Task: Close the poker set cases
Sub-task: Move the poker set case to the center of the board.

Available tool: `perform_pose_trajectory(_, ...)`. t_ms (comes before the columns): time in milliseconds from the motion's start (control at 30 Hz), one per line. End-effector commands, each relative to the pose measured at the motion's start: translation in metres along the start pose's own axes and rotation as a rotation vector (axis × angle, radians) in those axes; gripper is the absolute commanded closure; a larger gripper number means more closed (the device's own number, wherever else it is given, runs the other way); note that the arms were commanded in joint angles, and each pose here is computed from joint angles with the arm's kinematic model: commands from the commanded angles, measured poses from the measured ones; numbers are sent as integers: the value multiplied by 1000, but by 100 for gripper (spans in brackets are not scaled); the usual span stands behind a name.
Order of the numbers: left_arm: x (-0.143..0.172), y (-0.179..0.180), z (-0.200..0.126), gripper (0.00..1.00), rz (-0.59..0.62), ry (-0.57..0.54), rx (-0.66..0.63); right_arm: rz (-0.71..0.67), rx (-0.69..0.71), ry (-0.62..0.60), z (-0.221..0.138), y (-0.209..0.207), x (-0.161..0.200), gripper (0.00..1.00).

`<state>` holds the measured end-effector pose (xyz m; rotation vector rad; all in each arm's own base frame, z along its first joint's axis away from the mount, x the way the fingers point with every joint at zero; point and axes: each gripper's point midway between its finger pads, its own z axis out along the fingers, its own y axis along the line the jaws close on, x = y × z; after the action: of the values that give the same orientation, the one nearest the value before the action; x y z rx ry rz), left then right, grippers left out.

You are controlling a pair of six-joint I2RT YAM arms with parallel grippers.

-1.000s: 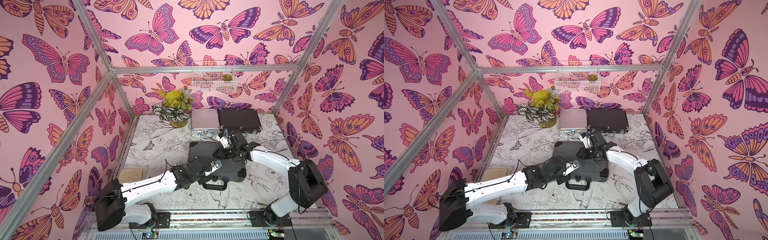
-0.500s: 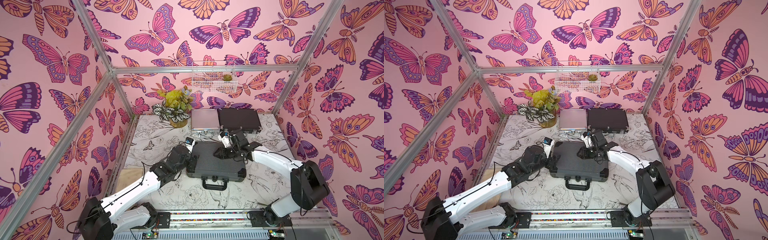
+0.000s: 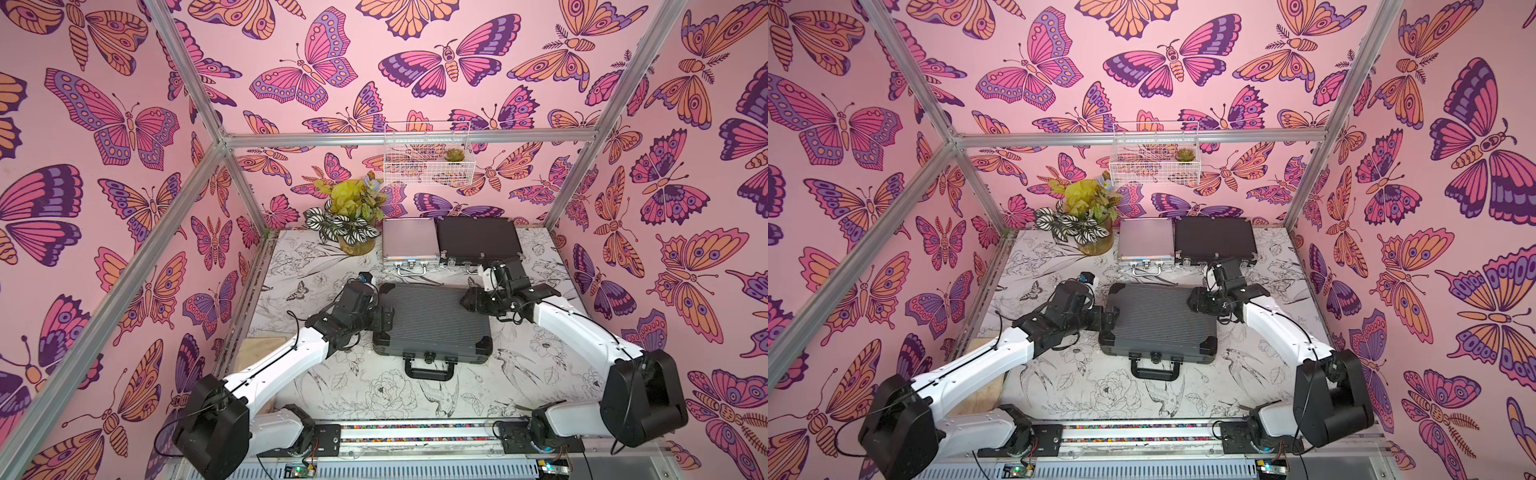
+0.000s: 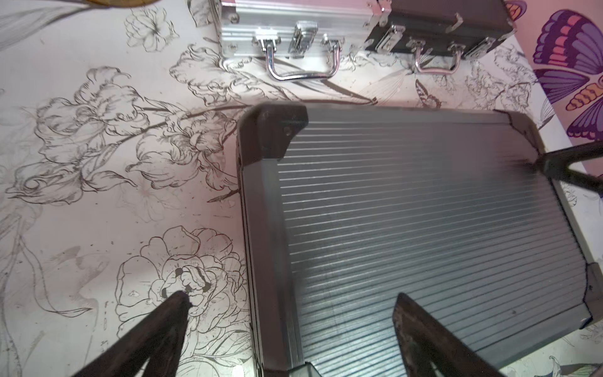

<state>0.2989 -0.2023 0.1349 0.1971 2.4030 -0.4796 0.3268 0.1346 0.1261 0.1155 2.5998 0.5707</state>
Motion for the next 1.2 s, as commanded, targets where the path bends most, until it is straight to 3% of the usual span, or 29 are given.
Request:
perform_pose_trajectory(0, 15, 0, 12, 3, -23, 86, 8, 97, 96, 17, -3, -34, 15, 37)
perform_pose_trajectory(367, 30, 4, 32, 5, -79, 181, 23, 157, 127, 29, -7, -54, 24, 35)
perform_pose_trajectory(500, 36, -7, 36, 7, -61, 224, 85, 176, 81, 71, 2, -53, 33, 42)
perform_pose_trajectory(633, 41, -21, 38, 10, -54, 268, 169, 201, -27, 139, 25, -41, 45, 49)
perform_pose_trajectory(767, 46, -30, 40, 13, -59, 303, 218, 186, -114, 181, 42, -25, 49, 50)
perform_pose_trajectory(1167, 37, -15, 38, 13, -95, 247, 143, 102, -221, 260, 74, 23, 49, 52)
